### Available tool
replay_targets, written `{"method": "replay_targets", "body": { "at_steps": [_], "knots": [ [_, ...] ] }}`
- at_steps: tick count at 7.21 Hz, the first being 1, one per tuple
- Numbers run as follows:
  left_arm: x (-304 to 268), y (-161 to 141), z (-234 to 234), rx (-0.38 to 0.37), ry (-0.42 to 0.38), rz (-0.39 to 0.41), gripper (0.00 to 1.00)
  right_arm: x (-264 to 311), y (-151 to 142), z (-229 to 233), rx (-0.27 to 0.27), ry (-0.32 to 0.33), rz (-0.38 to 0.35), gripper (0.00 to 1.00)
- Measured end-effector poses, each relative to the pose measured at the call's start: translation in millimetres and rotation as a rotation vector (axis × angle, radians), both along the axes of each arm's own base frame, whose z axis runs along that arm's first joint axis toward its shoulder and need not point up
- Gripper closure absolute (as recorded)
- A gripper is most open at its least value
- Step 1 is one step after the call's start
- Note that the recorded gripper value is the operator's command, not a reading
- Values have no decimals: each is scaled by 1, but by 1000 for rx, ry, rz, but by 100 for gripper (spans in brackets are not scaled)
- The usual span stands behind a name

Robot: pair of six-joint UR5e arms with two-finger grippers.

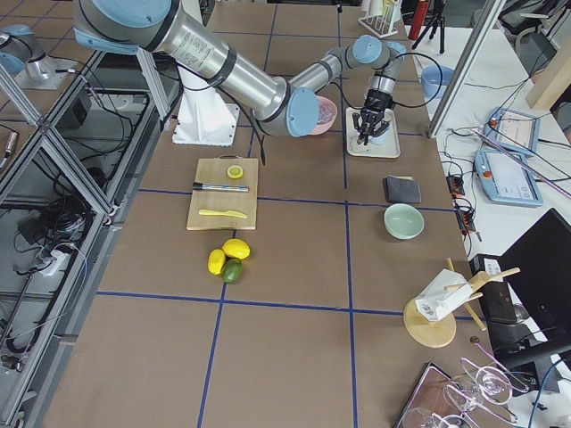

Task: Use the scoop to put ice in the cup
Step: 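Position the scoop tip over the light-blue cup with the right gripper, then tilt the scoop with the right gripper to pour ice into the cup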

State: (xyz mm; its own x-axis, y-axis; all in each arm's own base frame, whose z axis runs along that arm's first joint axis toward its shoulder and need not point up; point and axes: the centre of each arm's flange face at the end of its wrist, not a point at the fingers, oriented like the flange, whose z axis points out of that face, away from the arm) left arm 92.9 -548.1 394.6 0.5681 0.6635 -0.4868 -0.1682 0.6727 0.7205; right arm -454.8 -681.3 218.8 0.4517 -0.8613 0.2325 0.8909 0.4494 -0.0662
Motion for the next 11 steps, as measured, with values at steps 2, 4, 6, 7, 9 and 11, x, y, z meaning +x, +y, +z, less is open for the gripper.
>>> {"method": "replay_targets", "body": {
  "at_steps": [2, 4, 6, 7, 9, 11],
  "knots": [
    [-1, 0, -1, 4, 1, -1, 0, -2, 2, -4, -2, 98, -31, 100],
    [-1, 0, -1, 4, 1, -1, 0, 1, 4, -20, -8, 129, -39, 100],
    [-1, 0, 2, 1, -1, -1, 0, 3, 3, -33, -3, 128, -37, 100],
    [-1, -1, 2, 1, -1, 0, 0, 4, 2, -35, 3, 134, -38, 100],
    [0, -1, 2, 2, -1, 1, 0, 5, -1, -31, 6, 153, -41, 100],
    [0, -1, 1, 4, -1, 2, 0, 6, -2, -33, 11, 161, -43, 100]
  ]
}}
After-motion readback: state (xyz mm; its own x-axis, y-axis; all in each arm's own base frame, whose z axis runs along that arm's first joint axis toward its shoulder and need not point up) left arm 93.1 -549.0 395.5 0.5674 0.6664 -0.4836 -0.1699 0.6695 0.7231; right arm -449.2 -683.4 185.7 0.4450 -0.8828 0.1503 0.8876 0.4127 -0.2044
